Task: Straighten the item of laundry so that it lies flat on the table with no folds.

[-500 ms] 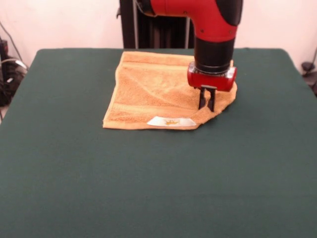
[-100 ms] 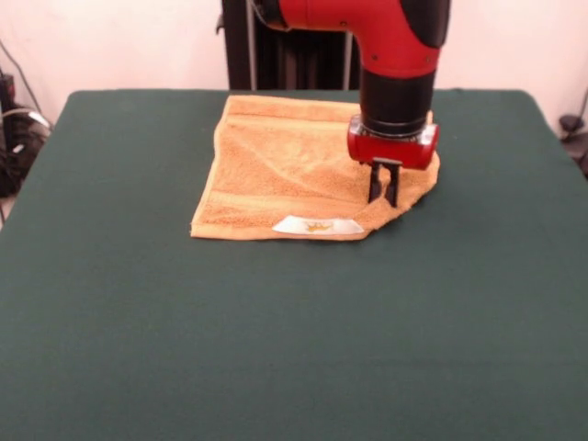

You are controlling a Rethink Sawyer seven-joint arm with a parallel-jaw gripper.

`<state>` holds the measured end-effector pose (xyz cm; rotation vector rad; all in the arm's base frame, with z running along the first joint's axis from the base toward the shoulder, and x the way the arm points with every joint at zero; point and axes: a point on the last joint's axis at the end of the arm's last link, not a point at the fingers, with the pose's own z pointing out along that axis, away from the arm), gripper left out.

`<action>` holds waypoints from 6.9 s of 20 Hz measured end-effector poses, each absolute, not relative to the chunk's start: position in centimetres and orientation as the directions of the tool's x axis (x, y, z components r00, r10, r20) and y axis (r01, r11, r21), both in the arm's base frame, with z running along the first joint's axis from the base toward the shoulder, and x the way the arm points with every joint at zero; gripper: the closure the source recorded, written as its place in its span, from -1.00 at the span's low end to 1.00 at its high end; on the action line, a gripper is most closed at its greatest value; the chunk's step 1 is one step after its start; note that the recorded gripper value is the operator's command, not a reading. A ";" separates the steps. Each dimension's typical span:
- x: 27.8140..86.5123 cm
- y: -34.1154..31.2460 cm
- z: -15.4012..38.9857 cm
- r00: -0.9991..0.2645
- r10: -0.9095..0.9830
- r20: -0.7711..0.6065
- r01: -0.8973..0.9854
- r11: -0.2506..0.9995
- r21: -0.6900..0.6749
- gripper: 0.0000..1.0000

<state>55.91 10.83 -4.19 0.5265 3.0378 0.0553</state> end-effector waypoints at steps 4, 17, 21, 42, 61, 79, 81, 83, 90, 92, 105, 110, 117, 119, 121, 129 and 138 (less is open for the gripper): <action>55.9 10.4 -4.1 -0.932 0.360 -0.036 0.357 0.931 0.071 1.00; 56.0 10.6 -2.5 -0.912 0.409 0.013 0.405 0.898 0.170 1.00; 56.0 11.4 -2.0 -0.912 0.409 0.025 0.405 0.892 0.200 1.00; 54.9 11.8 -3.5 -0.928 0.362 0.082 0.359 0.817 0.452 1.00; 48.6 6.2 -6.6 -0.948 0.184 0.259 0.313 0.411 0.856 1.00; 46.3 7.6 -4.9 -0.973 -0.218 -0.074 -0.104 0.126 0.987 1.00; 46.4 7.7 -4.9 -0.973 -0.216 -0.077 -0.105 0.124 0.987 1.00; 46.6 7.7 -4.8 -0.975 -0.209 -0.081 -0.108 0.122 0.987 -1.00; 47.8 8.0 -5.0 -0.983 -0.154 -0.099 -0.122 0.146 0.982 -1.00; 48.2 8.0 -5.2 -0.986 -0.127 -0.106 -0.127 0.164 0.978 -1.00; 49.2 8.3 -6.4 -0.980 -0.101 -0.173 -0.195 0.294 0.936 -1.00; 49.3 8.6 -7.9 -0.945 -0.208 -0.252 -0.325 0.508 0.798 -1.00; 48.7 12.2 -5.2 -0.910 -0.334 -0.243 -0.413 0.712 0.567 -1.00; 48.6 12.4 -5.0 -0.914 -0.332 -0.232 -0.405 0.737 0.540 -1.00; 48.5 12.3 -4.7 -0.924 -0.320 -0.210 -0.383 0.774 0.504 -1.00; 48.4 7.9 -3.3 -0.963 -0.248 -0.102 -0.268 0.894 0.360 -1.00; 48.8 3.3 0.4 -0.985 -0.165 -0.053 -0.172 0.968 0.185 -1.00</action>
